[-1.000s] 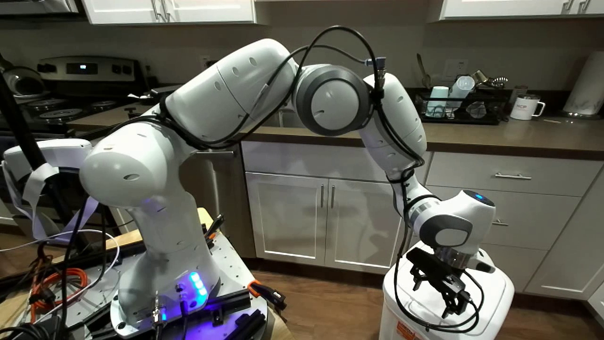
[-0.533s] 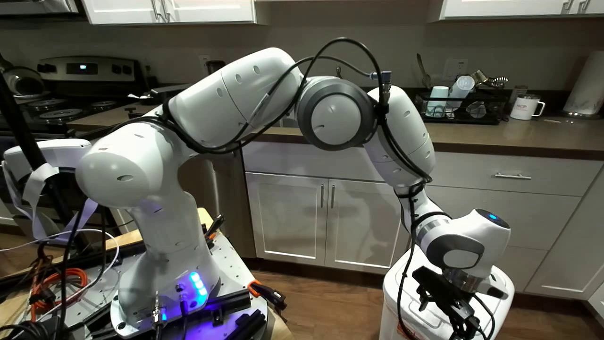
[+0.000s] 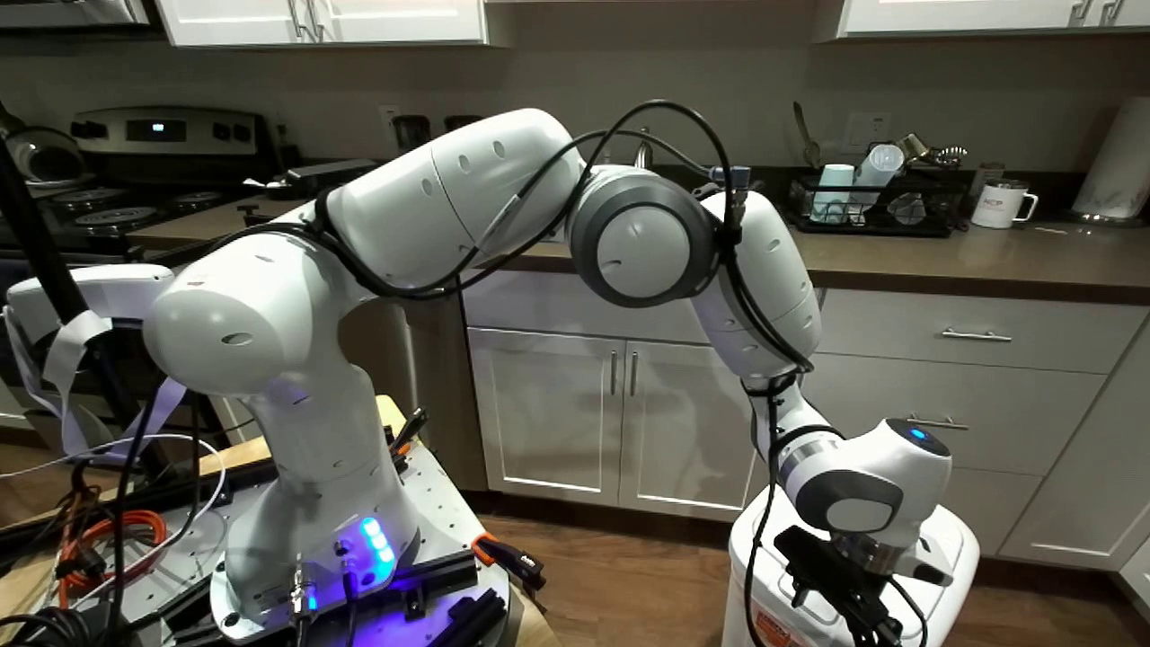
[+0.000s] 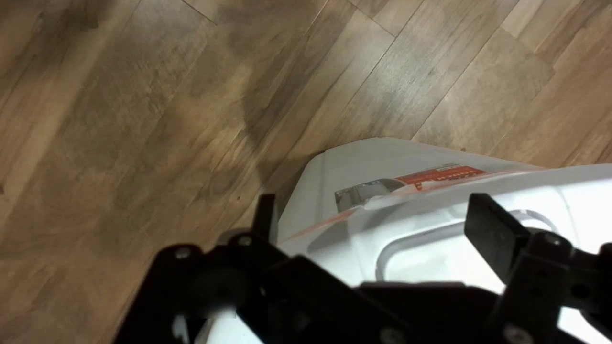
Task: Press the button on the bin
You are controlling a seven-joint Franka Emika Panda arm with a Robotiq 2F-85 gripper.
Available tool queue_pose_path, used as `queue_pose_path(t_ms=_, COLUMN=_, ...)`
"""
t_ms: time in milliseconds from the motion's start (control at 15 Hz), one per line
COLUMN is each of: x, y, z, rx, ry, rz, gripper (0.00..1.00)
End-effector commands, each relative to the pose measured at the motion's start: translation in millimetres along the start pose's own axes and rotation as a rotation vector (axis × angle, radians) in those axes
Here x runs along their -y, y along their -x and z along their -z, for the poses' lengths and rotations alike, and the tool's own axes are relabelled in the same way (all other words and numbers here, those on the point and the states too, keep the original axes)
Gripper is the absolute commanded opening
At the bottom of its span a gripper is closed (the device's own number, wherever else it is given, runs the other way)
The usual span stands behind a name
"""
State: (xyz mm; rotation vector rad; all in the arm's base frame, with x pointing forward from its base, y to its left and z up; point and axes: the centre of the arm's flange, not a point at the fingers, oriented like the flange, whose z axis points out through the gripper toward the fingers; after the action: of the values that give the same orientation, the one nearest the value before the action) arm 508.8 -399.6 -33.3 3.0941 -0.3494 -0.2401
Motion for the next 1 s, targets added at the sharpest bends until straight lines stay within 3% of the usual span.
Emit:
queue_pose_path(t_ms=0, x=3, y=-6, z=-9, rx=-0.042, ry=0.010, rz=0.001, gripper=1.00)
queue_pose_path(t_ms=400, x=4, y=-6, z=-17, rx=-0.045, ry=0.014, rz=-0.003, gripper=1.00)
queue_pose_path(t_ms=733, x=16, y=-13, z=25, rx=-0.004, ry=0.014, rz=-0.030, gripper=1.00)
queue_pose_path(t_ms=933, x=32, y=-17, z=57, rx=0.071, ry=0.010, rz=-0.069, gripper=1.00)
